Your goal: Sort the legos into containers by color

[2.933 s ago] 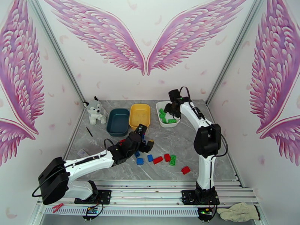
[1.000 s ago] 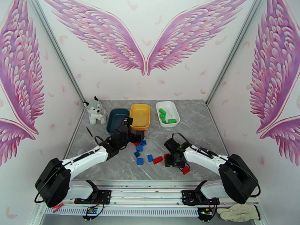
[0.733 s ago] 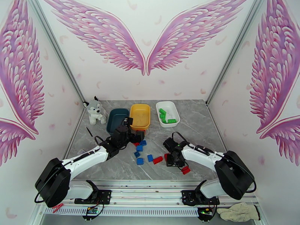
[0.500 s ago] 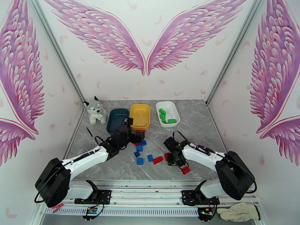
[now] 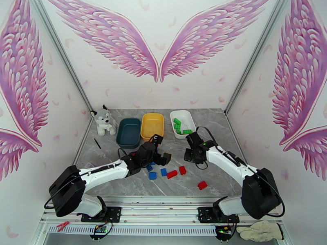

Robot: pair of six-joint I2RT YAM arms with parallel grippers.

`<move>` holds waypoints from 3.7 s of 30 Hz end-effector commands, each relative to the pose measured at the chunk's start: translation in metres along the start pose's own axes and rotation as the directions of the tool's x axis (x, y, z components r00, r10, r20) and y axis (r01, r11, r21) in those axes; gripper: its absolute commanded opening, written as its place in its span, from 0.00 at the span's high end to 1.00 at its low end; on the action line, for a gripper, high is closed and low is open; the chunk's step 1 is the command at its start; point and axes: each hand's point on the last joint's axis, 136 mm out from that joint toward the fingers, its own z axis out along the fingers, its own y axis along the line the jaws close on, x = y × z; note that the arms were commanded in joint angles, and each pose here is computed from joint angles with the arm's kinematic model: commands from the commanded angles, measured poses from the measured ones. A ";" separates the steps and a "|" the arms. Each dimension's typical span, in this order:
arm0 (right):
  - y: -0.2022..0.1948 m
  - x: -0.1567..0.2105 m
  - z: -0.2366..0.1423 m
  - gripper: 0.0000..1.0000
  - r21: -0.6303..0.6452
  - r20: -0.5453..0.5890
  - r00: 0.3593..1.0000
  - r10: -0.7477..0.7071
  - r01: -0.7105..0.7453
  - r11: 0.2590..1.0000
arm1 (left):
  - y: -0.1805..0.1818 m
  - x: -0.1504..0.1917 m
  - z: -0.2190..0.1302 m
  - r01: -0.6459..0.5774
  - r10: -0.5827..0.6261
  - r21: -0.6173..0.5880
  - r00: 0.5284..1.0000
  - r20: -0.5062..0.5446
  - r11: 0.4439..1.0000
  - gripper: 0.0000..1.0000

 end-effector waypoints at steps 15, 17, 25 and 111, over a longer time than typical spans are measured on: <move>0.054 -0.199 0.013 0.65 0.158 0.256 0.967 0.008 -0.050 0.986 | 0.036 -0.020 -0.022 0.050 -0.042 -0.119 0.997 0.070 0.992 0.01; 0.061 -0.209 0.016 0.58 0.151 0.249 0.969 0.007 -0.046 0.987 | 0.039 -0.020 -0.024 0.058 -0.050 -0.124 0.996 0.074 0.991 0.01; 0.074 -0.199 -0.006 0.26 0.089 0.267 0.963 -0.034 0.011 0.996 | 0.049 -0.022 -0.029 0.080 -0.068 -0.156 0.994 0.082 0.985 0.01; 0.096 0.010 -0.060 0.14 -0.376 0.340 0.929 -0.142 0.273 0.885 | 0.075 0.099 0.009 0.032 -0.125 -0.495 0.980 -0.156 0.868 0.30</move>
